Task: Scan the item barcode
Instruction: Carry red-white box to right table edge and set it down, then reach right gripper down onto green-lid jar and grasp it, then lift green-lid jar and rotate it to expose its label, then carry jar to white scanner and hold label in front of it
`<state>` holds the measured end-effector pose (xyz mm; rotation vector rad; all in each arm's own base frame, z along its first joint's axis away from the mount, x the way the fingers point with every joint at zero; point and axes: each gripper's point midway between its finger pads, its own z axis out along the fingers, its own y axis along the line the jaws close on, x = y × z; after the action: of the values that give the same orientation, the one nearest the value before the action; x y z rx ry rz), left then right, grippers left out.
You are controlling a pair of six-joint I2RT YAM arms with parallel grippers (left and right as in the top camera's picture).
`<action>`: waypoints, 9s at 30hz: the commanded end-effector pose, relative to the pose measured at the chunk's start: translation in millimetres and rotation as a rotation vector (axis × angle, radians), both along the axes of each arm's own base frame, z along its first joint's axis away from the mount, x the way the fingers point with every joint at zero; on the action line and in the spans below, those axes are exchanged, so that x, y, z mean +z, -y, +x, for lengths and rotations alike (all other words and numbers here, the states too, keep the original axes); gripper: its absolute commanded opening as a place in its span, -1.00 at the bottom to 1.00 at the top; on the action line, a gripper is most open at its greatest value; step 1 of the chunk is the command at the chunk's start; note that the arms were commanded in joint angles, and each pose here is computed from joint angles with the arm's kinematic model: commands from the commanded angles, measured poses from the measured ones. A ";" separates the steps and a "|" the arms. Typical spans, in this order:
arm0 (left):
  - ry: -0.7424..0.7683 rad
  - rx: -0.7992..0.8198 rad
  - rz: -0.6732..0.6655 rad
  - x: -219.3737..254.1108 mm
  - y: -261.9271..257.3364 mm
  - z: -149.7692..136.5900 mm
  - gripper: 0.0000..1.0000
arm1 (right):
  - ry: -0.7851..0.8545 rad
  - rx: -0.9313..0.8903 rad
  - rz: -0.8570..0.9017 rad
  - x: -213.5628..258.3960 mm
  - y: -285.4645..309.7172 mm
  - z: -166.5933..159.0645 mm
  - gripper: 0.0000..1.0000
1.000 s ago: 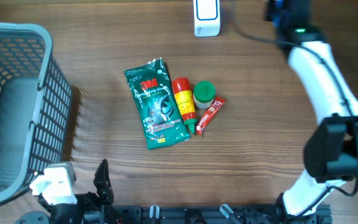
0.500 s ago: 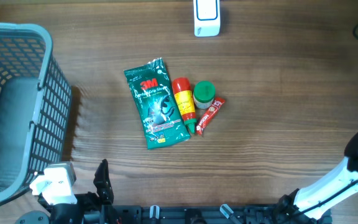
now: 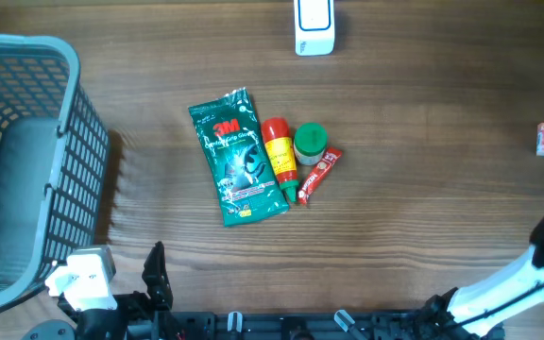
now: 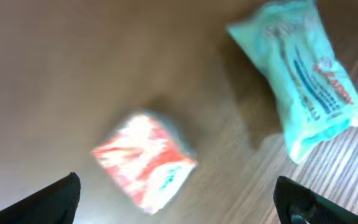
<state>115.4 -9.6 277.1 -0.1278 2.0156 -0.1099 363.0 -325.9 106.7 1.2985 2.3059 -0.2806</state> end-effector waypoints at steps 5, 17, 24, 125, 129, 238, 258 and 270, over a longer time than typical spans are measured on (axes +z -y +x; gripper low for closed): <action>0.011 0.000 -0.016 1.8 1.6 -0.7 1.00 | 0.423 0.222 0.709 108.6 -175.2 25.1 0.99; 0.011 0.000 -0.016 1.8 1.6 -0.7 1.00 | -0.086 0.822 0.454 49.9 -426.4 11.6 0.99; 0.011 0.000 -0.016 1.8 1.6 -0.7 1.00 | -0.087 0.969 0.139 17.7 -495.3 5.6 1.00; 0.011 0.000 -0.015 1.8 1.5 -0.7 1.00 | -0.195 -0.420 0.552 -15.9 -417.2 -15.9 0.99; 0.011 0.000 -0.016 1.8 1.5 -0.7 1.00 | -0.208 -0.439 0.547 -43.9 -415.1 -24.9 1.00; 0.011 0.000 -0.016 1.8 1.5 -0.7 1.00 | -0.757 1.018 0.844 32.0 -527.8 -170.5 0.18; 0.011 0.000 -0.015 1.8 1.6 -0.7 1.00 | -0.699 1.038 0.825 27.4 -527.9 -156.6 0.27; 0.011 0.000 -0.015 1.8 1.5 -0.7 1.00 | -0.413 1.042 0.663 21.2 -506.3 -73.6 0.11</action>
<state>115.3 -9.6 277.1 -0.1278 2.0152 -0.1099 259.0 188.0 111.9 0.0980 3.3507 0.7274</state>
